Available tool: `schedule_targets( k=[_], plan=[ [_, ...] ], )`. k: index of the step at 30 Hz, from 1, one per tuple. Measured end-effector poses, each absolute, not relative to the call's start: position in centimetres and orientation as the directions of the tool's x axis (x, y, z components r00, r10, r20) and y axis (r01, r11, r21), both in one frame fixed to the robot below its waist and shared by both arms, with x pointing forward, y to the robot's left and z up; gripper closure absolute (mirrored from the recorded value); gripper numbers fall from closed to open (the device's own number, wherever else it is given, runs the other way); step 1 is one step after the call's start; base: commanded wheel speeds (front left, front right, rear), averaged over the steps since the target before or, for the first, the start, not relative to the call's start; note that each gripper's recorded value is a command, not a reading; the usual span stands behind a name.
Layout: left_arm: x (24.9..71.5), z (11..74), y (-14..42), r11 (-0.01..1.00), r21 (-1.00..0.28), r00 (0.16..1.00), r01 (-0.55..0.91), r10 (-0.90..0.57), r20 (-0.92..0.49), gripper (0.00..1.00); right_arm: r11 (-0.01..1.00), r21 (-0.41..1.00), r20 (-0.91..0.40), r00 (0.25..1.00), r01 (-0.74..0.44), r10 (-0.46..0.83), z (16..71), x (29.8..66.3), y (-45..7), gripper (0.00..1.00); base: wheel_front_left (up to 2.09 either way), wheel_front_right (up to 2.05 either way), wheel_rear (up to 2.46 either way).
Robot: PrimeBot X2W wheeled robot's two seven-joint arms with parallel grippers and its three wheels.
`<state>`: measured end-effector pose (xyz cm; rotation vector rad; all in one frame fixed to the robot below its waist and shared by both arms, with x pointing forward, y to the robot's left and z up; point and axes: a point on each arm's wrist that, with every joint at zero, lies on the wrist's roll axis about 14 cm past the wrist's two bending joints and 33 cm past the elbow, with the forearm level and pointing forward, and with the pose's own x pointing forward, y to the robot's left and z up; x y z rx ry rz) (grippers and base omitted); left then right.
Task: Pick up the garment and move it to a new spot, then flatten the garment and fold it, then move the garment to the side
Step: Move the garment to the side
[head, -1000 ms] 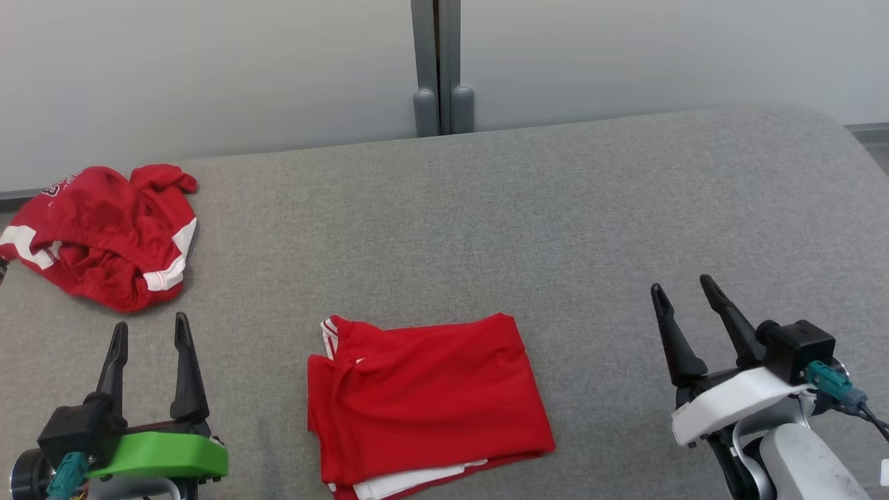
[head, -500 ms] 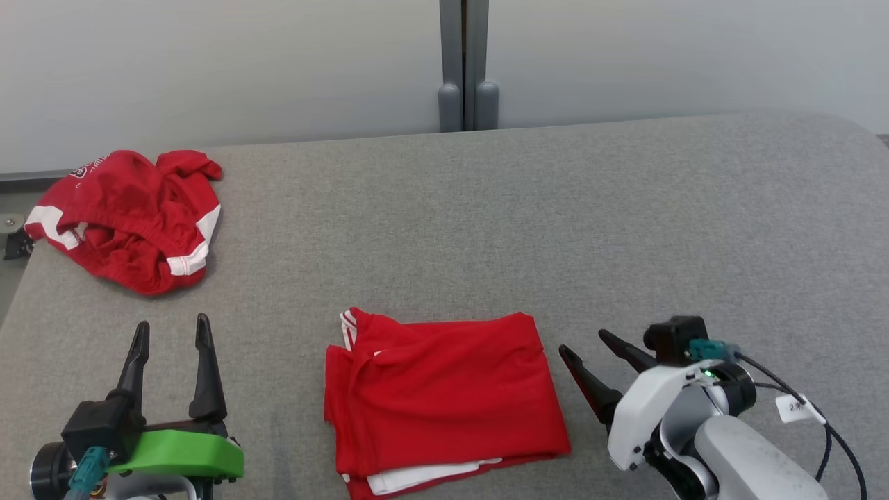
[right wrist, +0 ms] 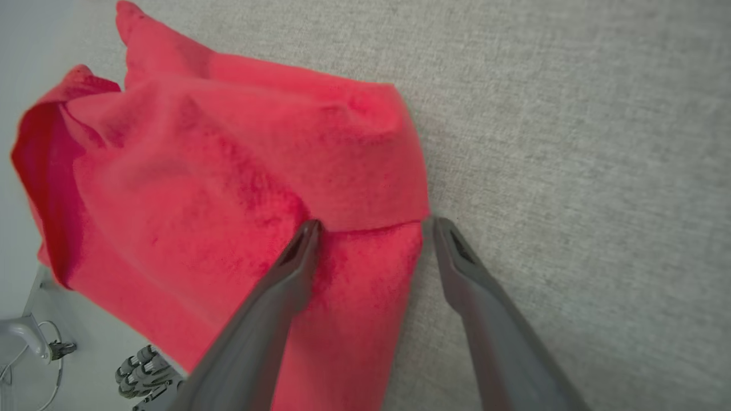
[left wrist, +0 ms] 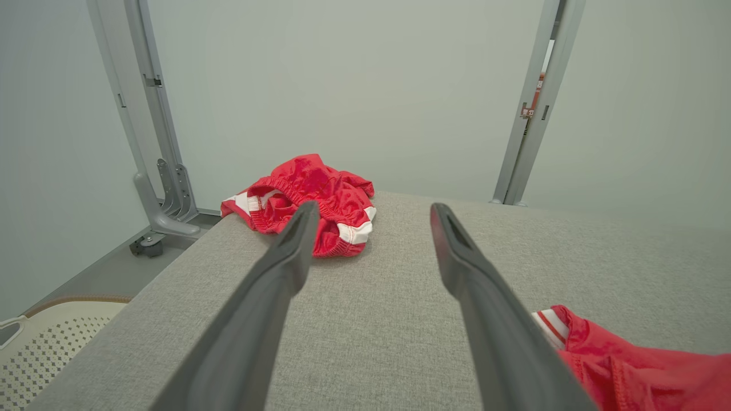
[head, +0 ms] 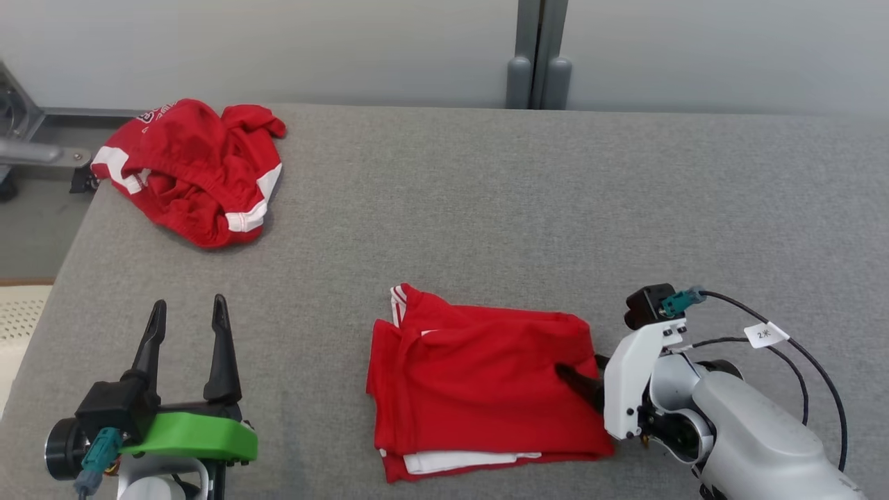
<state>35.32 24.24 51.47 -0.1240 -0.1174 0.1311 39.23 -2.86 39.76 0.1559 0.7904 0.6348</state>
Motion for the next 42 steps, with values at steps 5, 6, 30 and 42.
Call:
schedule_targets(
  k=[5, 6, 30, 42],
  plan=[
    [35.3, 51.3, 24.9, 0.981, -0.129, 0.982, -0.144, 0.158, 0.100, 0.00, 0.786, 0.381, -0.638, 0.478, -0.487, 0.604, 39.0, 39.5, -1.7, 1.00, 0.00, 0.00, 0.00],
    [35.3, 51.1, 25.0, 0.981, -0.128, 0.983, -0.148, 0.161, 0.094, 0.00, 0.784, 0.382, -0.637, 0.475, -0.490, 0.607, 38.9, 39.6, -1.6, 1.00, 0.00, 0.00, 0.00],
    [39.5, 52.8, 12.5, 0.961, -0.140, 0.965, 0.238, -0.216, 0.151, 0.00, 0.883, 0.336, -0.433, 0.778, -0.329, 0.455, 46.0, 41.2, -13.6, 1.00, 0.00, 0.00, 0.00],
    [41.5, 52.4, 3.8, 0.872, -0.157, 0.884, 0.463, -0.444, 0.143, 0.00, 0.928, 0.351, -0.402, 0.875, -0.126, 0.271, 46.1, 37.6, -21.6, 1.00, 0.00, 0.00, 0.00]
  ],
)
